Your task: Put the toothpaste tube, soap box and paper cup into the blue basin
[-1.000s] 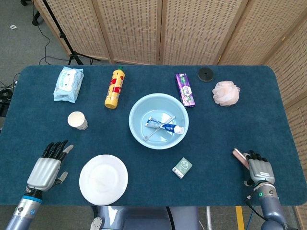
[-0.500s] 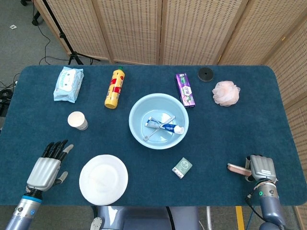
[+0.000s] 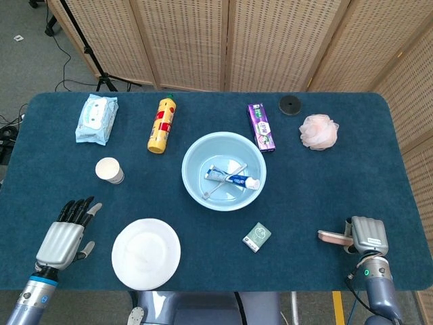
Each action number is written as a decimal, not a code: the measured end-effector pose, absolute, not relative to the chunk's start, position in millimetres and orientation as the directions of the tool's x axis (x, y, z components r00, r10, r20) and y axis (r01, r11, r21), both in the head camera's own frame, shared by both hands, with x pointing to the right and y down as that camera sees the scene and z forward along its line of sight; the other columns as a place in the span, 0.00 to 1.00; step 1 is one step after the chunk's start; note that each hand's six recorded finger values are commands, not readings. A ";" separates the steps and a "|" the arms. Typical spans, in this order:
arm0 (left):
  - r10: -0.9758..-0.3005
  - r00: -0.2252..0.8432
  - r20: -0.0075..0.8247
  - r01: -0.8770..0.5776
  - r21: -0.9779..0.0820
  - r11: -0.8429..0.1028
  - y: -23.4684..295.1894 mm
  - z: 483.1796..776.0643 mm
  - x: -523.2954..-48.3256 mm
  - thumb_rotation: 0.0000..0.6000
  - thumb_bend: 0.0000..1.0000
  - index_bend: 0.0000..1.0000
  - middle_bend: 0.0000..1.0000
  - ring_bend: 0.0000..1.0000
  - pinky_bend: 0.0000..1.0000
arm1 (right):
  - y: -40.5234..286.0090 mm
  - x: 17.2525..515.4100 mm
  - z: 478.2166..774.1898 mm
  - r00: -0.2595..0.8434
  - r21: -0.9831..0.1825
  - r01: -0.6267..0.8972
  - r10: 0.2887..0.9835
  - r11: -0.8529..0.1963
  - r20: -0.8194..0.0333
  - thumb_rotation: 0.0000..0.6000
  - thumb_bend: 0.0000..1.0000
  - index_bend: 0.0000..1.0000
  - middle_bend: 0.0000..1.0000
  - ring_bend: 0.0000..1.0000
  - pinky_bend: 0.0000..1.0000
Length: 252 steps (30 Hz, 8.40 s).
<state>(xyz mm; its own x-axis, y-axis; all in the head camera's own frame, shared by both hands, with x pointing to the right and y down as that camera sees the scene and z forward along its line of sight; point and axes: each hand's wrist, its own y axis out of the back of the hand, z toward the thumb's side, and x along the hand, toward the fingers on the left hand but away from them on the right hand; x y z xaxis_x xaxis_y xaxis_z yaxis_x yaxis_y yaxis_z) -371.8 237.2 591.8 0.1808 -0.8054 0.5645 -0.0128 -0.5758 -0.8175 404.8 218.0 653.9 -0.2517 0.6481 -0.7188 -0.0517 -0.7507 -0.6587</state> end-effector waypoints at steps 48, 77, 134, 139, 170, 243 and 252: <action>-0.801 0.134 0.583 -0.054 -0.803 -0.593 230.1 598.2 -388.4 1.00 0.30 0.05 0.00 0.00 0.05 | 78.3 288.3 593.7 -0.024 -0.823 -0.235 0.850 -0.517 -0.526 1.00 0.23 0.72 0.58 0.55 0.56; -0.761 0.127 0.636 -0.049 -0.762 -0.645 231.8 620.0 -392.8 1.00 0.30 0.05 0.00 0.00 0.05 | 56.2 127.2 618.6 0.219 -0.855 -0.182 0.828 -0.485 -0.516 1.00 0.23 0.72 0.58 0.55 0.56; -0.776 0.164 0.609 -0.007 -0.786 -0.618 237.6 614.1 -377.0 1.00 0.30 0.05 0.00 0.00 0.05 | 140.6 295.6 559.9 -0.002 -0.892 -0.135 0.900 -0.431 -0.435 1.00 0.16 0.19 0.00 0.00 0.24; -0.780 0.173 0.601 -0.003 -0.792 -0.610 238.7 613.3 -373.0 1.00 0.30 0.05 0.00 0.00 0.05 | 173.0 321.2 558.1 -0.029 -0.891 -0.055 0.893 -0.450 -0.449 1.00 0.16 0.19 0.00 0.00 0.24; -0.829 0.183 0.528 -0.037 -0.839 -0.543 195.5 608.0 -363.1 1.00 0.30 0.02 0.00 0.00 0.04 | 254.6 381.7 575.0 -0.001 -0.871 0.015 0.871 -0.491 -0.491 1.00 0.13 0.00 0.00 0.00 0.08; -0.677 0.008 0.736 0.204 -0.664 -0.719 63.2 692.2 -360.0 1.00 0.33 0.35 0.03 0.05 0.15 | 253.7 395.3 576.6 -0.055 -0.851 0.047 0.849 -0.523 -0.525 1.00 0.13 0.00 0.00 0.00 0.08; -0.702 0.016 0.712 0.175 -0.693 -0.699 54.7 678.3 -358.0 1.00 0.33 0.35 0.03 0.05 0.15 | 253.6 396.5 576.5 -0.061 -0.850 0.053 0.848 -0.524 -0.527 1.00 0.13 0.00 0.00 0.00 0.08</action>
